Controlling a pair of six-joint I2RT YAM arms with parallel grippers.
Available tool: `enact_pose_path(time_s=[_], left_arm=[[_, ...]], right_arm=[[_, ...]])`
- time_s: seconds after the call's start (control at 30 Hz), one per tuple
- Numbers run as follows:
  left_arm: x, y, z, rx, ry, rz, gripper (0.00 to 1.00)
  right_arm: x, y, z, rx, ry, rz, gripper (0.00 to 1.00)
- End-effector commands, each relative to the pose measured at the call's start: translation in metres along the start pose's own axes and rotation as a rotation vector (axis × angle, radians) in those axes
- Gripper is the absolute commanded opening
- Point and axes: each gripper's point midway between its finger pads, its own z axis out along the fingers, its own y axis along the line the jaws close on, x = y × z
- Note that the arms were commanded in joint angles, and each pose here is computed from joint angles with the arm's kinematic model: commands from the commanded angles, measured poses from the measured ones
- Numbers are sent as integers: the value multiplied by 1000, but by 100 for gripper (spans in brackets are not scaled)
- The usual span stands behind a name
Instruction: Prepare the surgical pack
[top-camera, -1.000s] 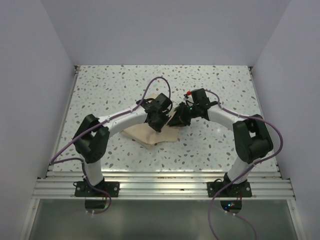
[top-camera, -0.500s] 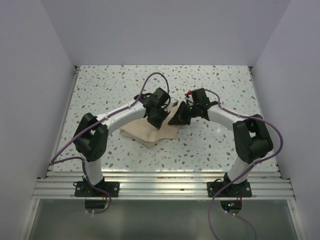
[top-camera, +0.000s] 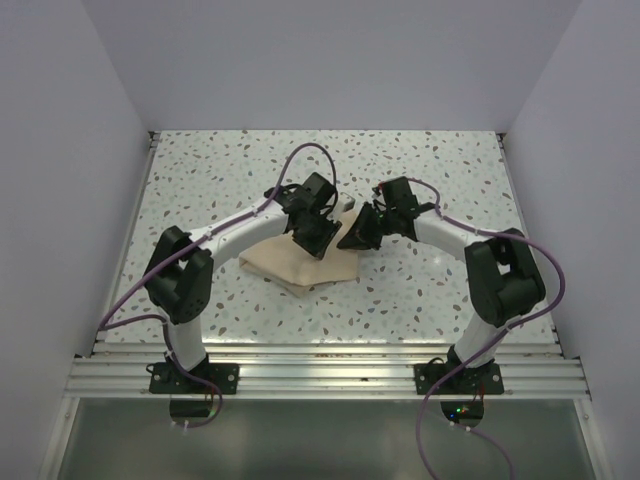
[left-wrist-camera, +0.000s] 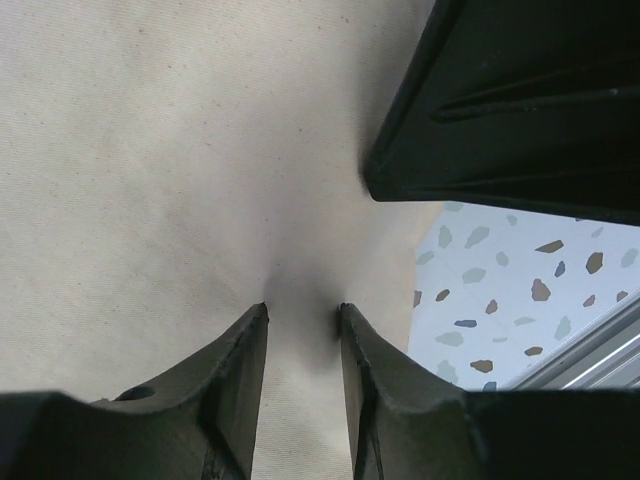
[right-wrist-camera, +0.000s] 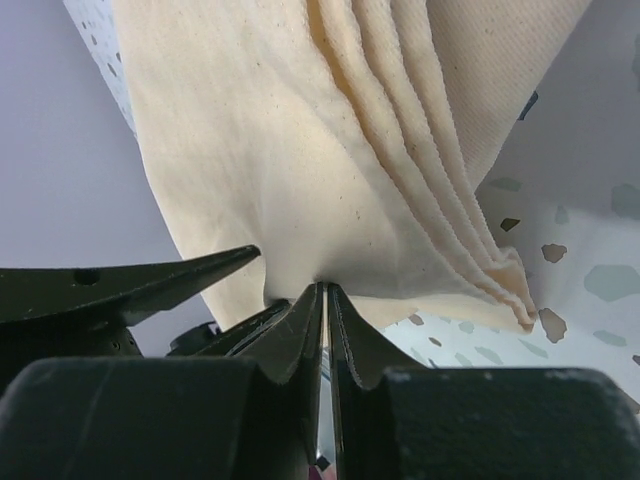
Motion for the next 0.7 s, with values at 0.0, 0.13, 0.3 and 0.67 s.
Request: enact_pose_path(time_s=[0.0,0.13,0.3,0.67], left_arm=[[-4,-1,-7,17,-40,-2,41],[0,3,-4,-8,-41,-9,47],[13,0,11,-54,0,8,51],[21,3,32,-52,12,-3,28]], right_arm=[[1,9,-14,-10,-35,-50,10],[8,5,-21,4,-23,-96,11],[12,2,-25,1,-13,-97,12],[8,5,-20,-20,-8,-96,12]])
